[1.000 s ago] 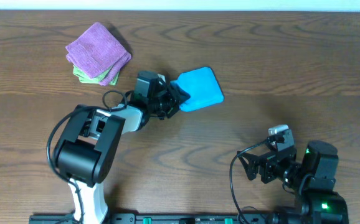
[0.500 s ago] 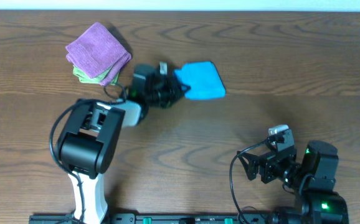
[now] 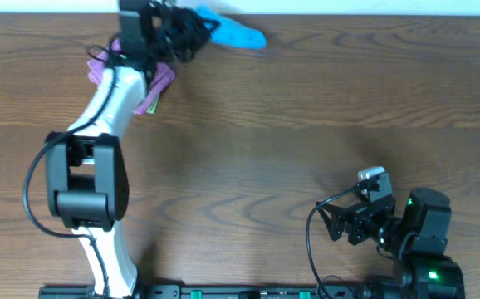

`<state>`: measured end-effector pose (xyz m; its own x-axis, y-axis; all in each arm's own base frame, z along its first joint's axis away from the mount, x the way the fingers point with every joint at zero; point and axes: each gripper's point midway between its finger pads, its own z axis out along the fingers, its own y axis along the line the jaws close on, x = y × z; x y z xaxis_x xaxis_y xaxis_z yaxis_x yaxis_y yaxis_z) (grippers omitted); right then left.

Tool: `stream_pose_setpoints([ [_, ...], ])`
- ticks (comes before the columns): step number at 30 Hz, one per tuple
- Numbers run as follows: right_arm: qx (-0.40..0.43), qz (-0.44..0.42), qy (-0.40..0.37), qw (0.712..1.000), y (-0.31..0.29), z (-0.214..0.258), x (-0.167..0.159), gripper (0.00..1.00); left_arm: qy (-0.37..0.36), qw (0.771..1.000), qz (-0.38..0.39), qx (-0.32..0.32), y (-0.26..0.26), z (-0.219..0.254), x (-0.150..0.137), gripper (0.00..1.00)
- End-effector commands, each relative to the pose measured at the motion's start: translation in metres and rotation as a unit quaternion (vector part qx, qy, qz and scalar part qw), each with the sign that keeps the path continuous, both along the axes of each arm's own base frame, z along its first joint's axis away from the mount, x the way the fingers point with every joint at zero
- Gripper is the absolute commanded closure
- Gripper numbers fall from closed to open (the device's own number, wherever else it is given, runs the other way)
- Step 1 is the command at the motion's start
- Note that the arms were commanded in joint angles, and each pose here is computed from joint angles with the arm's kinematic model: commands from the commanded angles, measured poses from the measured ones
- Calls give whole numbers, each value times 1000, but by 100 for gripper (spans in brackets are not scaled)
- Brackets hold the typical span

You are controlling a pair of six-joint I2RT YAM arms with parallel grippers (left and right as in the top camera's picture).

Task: Fold the cloth
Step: 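Lift the blue cloth with the left gripper onto the pink cloth stack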

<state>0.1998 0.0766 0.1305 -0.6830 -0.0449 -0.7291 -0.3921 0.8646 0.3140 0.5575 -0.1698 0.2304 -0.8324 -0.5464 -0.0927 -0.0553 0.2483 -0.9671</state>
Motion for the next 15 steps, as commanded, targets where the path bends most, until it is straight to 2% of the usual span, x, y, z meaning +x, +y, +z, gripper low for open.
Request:
stream_pose_setpoints([
  [1, -3, 11, -6, 1000, 3, 0, -1, 1, -52, 998, 12, 24, 32, 30, 13, 94],
  [8, -3, 11, -6, 1000, 3, 0, -1, 1, -46, 996, 45, 58, 94, 33, 17, 94],
  [15, -3, 11, -6, 1000, 3, 0, -1, 1, -35, 995, 53, 75, 133, 21, 10, 94],
])
